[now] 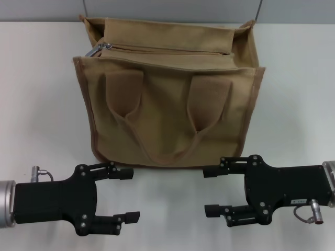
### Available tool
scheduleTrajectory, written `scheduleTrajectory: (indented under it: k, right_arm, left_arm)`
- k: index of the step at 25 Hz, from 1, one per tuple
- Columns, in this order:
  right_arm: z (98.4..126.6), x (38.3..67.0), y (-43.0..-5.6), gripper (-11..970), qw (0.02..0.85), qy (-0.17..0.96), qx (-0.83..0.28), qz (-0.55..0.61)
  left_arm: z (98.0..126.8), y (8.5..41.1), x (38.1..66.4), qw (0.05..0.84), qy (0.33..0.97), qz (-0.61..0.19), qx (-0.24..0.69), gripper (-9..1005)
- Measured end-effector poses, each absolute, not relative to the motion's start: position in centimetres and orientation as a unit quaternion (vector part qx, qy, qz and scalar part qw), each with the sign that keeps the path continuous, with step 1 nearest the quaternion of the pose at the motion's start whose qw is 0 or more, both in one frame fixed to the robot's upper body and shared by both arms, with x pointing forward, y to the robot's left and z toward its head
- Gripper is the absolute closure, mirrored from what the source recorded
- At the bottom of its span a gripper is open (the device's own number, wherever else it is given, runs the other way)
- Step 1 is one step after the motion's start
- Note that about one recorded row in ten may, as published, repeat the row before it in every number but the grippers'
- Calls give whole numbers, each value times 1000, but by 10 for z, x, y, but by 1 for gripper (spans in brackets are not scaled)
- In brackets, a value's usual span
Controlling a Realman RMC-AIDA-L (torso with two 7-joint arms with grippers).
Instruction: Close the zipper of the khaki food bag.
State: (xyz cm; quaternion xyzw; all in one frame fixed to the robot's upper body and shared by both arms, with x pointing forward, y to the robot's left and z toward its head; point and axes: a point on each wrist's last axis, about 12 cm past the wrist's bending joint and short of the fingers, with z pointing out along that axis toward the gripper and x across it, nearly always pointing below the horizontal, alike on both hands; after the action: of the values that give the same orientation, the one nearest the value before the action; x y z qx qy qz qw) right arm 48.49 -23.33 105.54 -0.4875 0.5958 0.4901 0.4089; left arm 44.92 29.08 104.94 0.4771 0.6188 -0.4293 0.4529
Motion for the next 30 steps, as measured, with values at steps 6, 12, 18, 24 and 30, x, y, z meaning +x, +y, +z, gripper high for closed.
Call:
scheduleTrajectory:
  k: [6,12,18,24,30]
  right_arm:
    - [1054,483,-230,226,412,591,-484,497]
    - [1051,480,-229,226,420,588,-478,499]
    - [1047,474,-223,226,454,569,-467,502]
    - [1044,468,-218,226,481,551,-465,500]
    - [1042,465,-214,227,484,546,-464,502]
  left_arm:
    - [1049,291,450,458,620,-429,472,186]
    - [1049,295,451,491,624,-417,443,186]
    - [1042,318,443,569,644,-349,375,186]
    - [1040,350,442,634,675,-250,284,186]
    - [1038,350,473,649,695,-208,232,186]
